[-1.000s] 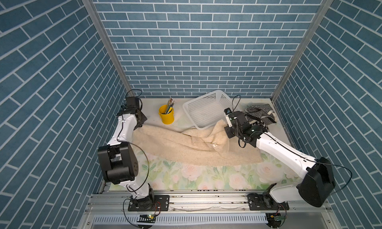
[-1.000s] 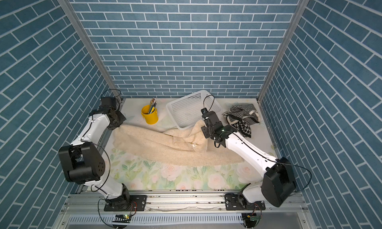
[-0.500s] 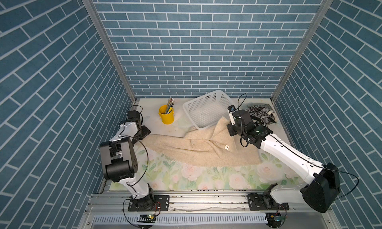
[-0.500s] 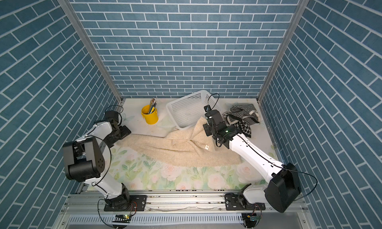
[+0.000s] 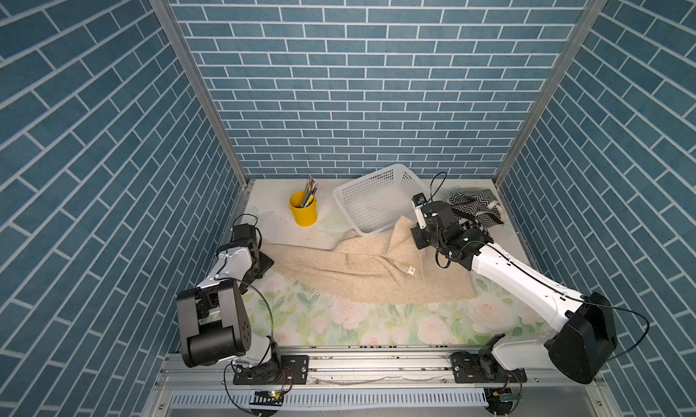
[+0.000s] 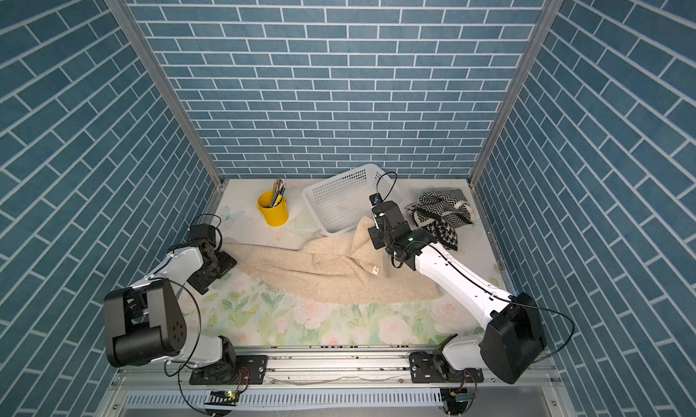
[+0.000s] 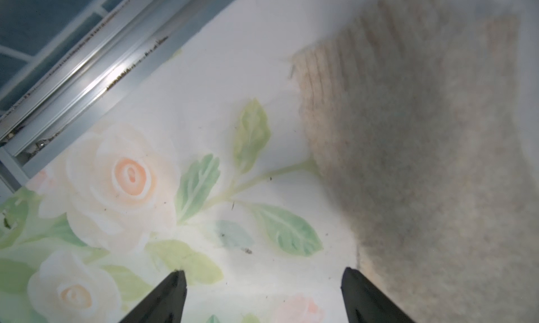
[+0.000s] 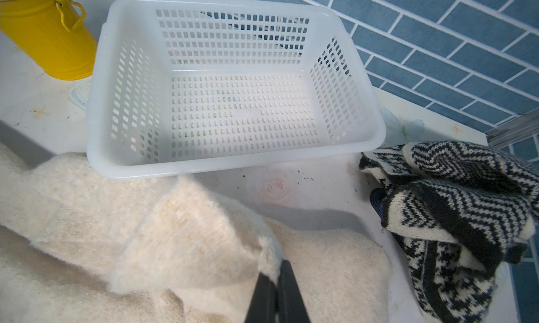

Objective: Roll up the scarf and place it into the basket
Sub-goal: Flatten out the scarf at the center of the board.

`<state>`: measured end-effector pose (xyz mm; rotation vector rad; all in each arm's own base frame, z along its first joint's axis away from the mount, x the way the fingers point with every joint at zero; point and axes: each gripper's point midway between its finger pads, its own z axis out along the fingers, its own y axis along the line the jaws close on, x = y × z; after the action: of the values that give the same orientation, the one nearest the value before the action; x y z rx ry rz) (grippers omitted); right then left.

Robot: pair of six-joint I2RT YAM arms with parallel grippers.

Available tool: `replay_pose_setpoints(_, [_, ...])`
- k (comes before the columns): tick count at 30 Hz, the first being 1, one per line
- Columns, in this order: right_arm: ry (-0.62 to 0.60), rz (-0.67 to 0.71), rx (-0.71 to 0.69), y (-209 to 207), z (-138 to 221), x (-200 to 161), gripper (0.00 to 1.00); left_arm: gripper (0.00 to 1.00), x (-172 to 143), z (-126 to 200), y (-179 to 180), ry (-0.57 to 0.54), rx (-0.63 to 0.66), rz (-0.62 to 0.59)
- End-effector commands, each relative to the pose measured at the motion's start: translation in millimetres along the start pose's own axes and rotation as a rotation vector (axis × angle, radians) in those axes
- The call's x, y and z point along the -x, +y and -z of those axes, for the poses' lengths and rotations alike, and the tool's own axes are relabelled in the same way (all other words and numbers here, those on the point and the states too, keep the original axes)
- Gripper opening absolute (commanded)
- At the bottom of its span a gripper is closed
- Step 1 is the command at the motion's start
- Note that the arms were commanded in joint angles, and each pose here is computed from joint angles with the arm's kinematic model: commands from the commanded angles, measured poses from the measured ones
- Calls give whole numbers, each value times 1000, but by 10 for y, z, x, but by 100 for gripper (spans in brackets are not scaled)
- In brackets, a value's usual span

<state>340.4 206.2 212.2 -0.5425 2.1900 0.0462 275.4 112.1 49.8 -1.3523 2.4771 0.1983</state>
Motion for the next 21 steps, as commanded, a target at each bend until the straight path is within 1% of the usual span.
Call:
replay_pose_setpoints(1, [-18,-25,7,-3,50,-2,0,89,295,-51,-83,-77,-11,86])
replay_pose_setpoints(3, [-18,-26,6,-10,57,-11,0,88,370,-122,-129,-83,-43,113])
replay_pose_setpoints(4, [-16,-25,6,-7,50,-19,0,88,398,-156,-120,-88,-38,122])
replay_pose_setpoints(8, [-5,-19,9,8,16,-57,0,84,372,-419,-69,-14,-20,157])
replay_pose_setpoints(10, [-2,-15,10,13,0,-63,0,81,384,-516,-47,-16,-12,170])
replay_pose_setpoints(13, [2,-9,13,29,-27,-65,0,71,430,-589,-39,-38,-2,181])
replay_pose_setpoints(15, [7,-6,12,31,-39,-78,0,55,459,-584,-54,-58,-15,190])
replay_pose_setpoints(18, [5,-7,12,29,-37,-77,0,36,474,-583,-59,-61,-16,196])
replay_pose_setpoints(20, [4,-7,13,29,-33,-79,0,35,482,-577,-60,-70,-17,196])
replay_pose_setpoints(21, [3,-7,16,32,-29,-85,0,38,479,-576,-83,-66,-28,194])
